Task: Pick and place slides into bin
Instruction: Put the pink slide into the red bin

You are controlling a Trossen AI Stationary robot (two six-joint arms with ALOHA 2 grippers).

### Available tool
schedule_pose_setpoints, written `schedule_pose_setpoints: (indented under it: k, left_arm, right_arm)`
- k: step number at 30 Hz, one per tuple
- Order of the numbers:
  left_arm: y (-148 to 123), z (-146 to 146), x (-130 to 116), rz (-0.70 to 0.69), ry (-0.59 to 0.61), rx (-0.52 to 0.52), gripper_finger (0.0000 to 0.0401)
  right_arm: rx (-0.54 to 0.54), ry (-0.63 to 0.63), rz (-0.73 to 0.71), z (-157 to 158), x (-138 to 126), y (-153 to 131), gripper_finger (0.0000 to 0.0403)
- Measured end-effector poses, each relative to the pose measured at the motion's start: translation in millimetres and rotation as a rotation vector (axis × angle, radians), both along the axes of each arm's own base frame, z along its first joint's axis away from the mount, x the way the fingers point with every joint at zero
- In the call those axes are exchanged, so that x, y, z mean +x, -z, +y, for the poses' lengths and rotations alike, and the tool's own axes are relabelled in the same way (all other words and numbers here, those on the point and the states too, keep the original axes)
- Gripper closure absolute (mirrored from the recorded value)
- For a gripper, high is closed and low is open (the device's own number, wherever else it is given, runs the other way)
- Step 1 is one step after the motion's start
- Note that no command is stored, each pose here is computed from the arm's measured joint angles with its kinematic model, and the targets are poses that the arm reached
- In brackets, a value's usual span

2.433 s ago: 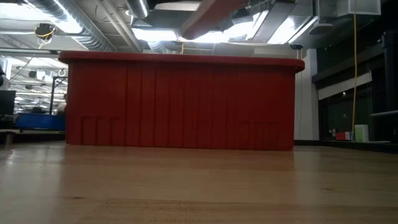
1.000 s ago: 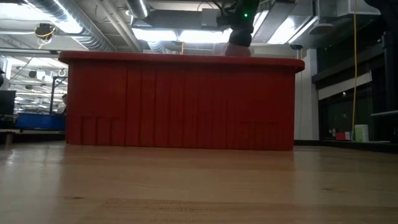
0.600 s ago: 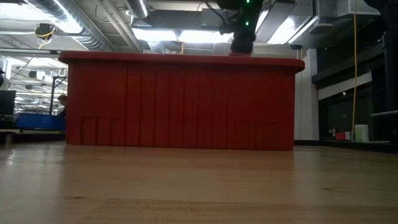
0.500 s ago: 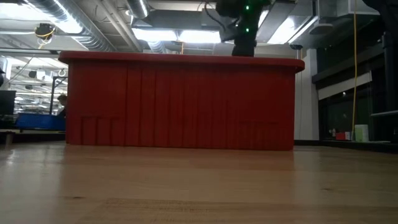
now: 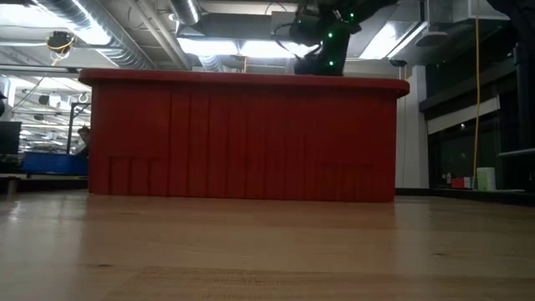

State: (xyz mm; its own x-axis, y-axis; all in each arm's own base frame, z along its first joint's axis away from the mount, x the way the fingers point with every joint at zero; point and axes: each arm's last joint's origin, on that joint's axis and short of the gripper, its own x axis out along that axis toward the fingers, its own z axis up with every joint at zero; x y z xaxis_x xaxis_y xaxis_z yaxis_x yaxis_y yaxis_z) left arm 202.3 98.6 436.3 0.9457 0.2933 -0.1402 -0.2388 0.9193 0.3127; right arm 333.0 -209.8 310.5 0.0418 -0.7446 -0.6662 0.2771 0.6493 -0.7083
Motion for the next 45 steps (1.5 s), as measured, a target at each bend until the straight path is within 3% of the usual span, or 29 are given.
schedule_pose_setpoints:
  k: [11, 32, 45]
  left_arm:
    - [0, 0, 0, -0.004, -0.003, -0.022, 0.0342]
    - [1, 0, 0, -0.014, -0.010, -0.072, 0.0342]
    - [2, -1, 0, -0.013, -0.011, -0.103, 0.0342]
  right_arm:
    - [-0.001, 0.013, -0.039, -10, -1, 25, 0.0401]
    - [-0.010, 0.034, -0.105, -27, -6, 23, 0.0401]
    - [0.112, -0.013, -0.073, -22, -10, 29, 0.0401]
